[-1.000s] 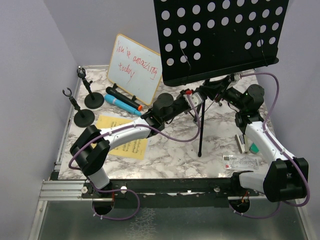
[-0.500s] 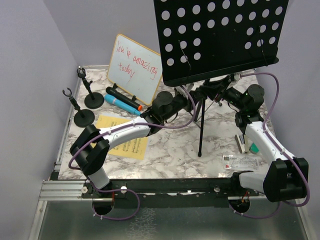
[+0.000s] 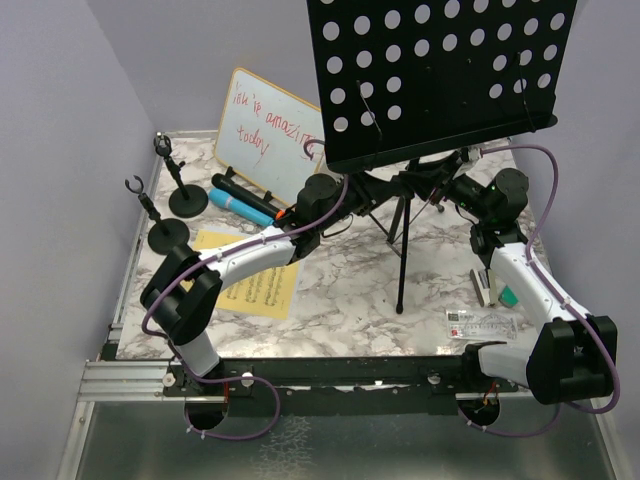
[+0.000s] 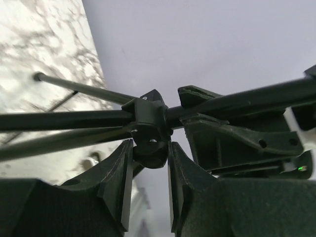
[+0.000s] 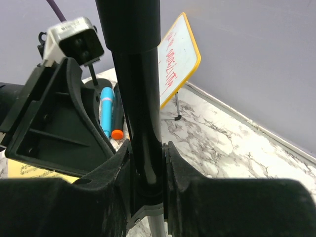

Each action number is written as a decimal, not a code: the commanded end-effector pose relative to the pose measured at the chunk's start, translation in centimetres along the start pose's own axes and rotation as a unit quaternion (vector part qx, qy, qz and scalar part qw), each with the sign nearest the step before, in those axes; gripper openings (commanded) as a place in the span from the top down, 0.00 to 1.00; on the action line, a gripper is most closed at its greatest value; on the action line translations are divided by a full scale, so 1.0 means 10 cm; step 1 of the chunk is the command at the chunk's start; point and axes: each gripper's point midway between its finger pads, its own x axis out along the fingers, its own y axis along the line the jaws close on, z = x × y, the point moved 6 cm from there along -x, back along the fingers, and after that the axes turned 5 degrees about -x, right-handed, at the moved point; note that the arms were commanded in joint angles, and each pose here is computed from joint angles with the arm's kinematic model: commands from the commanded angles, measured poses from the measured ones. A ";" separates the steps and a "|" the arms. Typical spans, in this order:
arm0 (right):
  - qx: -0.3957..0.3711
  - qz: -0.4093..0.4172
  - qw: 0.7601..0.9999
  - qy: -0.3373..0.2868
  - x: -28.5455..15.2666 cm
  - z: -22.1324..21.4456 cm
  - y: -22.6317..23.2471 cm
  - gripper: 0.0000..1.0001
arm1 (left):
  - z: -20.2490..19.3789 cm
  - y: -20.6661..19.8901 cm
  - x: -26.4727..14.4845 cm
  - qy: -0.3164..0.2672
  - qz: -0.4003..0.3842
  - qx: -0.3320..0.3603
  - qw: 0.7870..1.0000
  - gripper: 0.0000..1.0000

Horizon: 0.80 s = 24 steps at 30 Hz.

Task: Pack up the instrument practice props
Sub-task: Unscrew the knob on the music stand.

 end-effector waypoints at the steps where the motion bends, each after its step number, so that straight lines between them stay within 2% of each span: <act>1: 0.084 0.046 0.993 0.073 -0.06 -0.34 0.23 0.99 | -0.05 0.14 -0.03 0.007 0.029 -0.175 0.984 0.98; 2: 0.086 0.045 0.993 0.074 -0.06 -0.34 0.22 0.99 | -0.02 0.12 -0.05 -0.002 0.029 -0.177 0.984 0.94; 4: 0.087 0.044 0.993 0.074 -0.06 -0.34 0.22 0.99 | 0.03 0.07 -0.10 -0.015 0.025 -0.172 0.985 0.82; 9: 0.087 0.043 0.992 0.074 -0.05 -0.34 0.22 0.99 | 0.16 0.00 -0.22 -0.054 0.022 -0.088 0.994 0.60; 16: 0.084 0.044 0.993 0.074 -0.06 -0.33 0.22 0.99 | 0.28 -0.12 -0.41 -0.080 -0.006 0.095 0.992 0.44; 20: 0.081 0.046 0.993 0.073 -0.06 -0.32 0.22 0.99 | 0.21 -0.11 -0.48 -0.047 -0.042 0.244 0.968 0.38; 24: 0.080 0.049 0.993 0.073 -0.06 -0.32 0.23 0.99 | 0.17 -0.04 -0.57 -0.023 -0.074 0.401 0.913 0.35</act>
